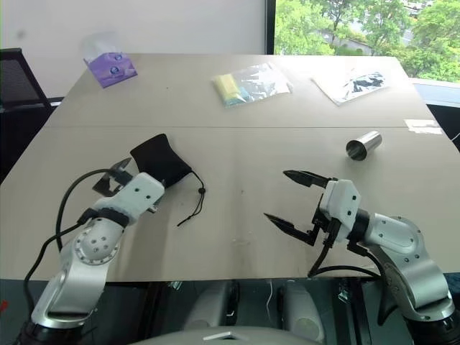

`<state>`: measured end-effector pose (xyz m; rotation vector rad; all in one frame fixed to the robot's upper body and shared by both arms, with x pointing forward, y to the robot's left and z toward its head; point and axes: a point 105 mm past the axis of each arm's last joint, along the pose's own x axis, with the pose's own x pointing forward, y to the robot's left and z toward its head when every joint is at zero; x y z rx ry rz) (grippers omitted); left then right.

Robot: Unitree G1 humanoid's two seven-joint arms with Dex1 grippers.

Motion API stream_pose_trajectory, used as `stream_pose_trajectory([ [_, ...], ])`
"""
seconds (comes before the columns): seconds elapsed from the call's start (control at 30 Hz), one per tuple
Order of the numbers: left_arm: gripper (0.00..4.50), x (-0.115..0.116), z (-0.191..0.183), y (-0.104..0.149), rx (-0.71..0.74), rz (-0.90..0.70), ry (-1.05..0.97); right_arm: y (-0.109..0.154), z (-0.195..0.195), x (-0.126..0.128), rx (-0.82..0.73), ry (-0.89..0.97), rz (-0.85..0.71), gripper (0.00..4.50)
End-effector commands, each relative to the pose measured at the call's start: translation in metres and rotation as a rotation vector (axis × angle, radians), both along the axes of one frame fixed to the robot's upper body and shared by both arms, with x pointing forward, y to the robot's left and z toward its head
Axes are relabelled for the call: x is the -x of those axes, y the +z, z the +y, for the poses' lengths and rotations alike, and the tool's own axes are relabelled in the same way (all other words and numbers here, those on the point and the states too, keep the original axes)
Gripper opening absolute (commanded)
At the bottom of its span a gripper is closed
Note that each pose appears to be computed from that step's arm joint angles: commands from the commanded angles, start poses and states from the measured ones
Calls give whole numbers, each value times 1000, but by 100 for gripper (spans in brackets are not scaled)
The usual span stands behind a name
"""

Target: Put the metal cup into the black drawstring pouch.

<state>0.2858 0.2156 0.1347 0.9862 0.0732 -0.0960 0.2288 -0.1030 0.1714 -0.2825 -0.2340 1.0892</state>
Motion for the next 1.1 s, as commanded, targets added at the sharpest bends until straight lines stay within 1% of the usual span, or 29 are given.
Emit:
stream_pose_trajectory([
  [0.03,446,0,-7,14,-45,-26,-29,10,3,4,-14,11,-35,450],
  [0.17,446,-13,-9,16,-121,-51,-2,4,2,1,6,4,-39,450],
  [0.27,446,-18,-8,18,-102,-38,41,11,5,-2,-46,-16,-38,450],
  [0.37,446,-23,-8,16,-143,-12,50,6,4,1,-12,0,-35,450],
  [0.6,446,-26,-5,7,-238,66,85,7,3,0,-13,-13,-41,450],
  [0.7,446,-26,-8,10,-244,63,92,7,2,1,-12,-18,-40,450],
  [0.8,446,-26,-11,12,-264,60,101,5,2,2,-7,-20,-39,450],
  [0.97,446,-13,-29,15,-204,81,18,5,1,4,-5,-24,-35,450],
  [1.1,446,-3,-30,11,-253,106,-20,4,0,5,0,-20,-28,450],
])
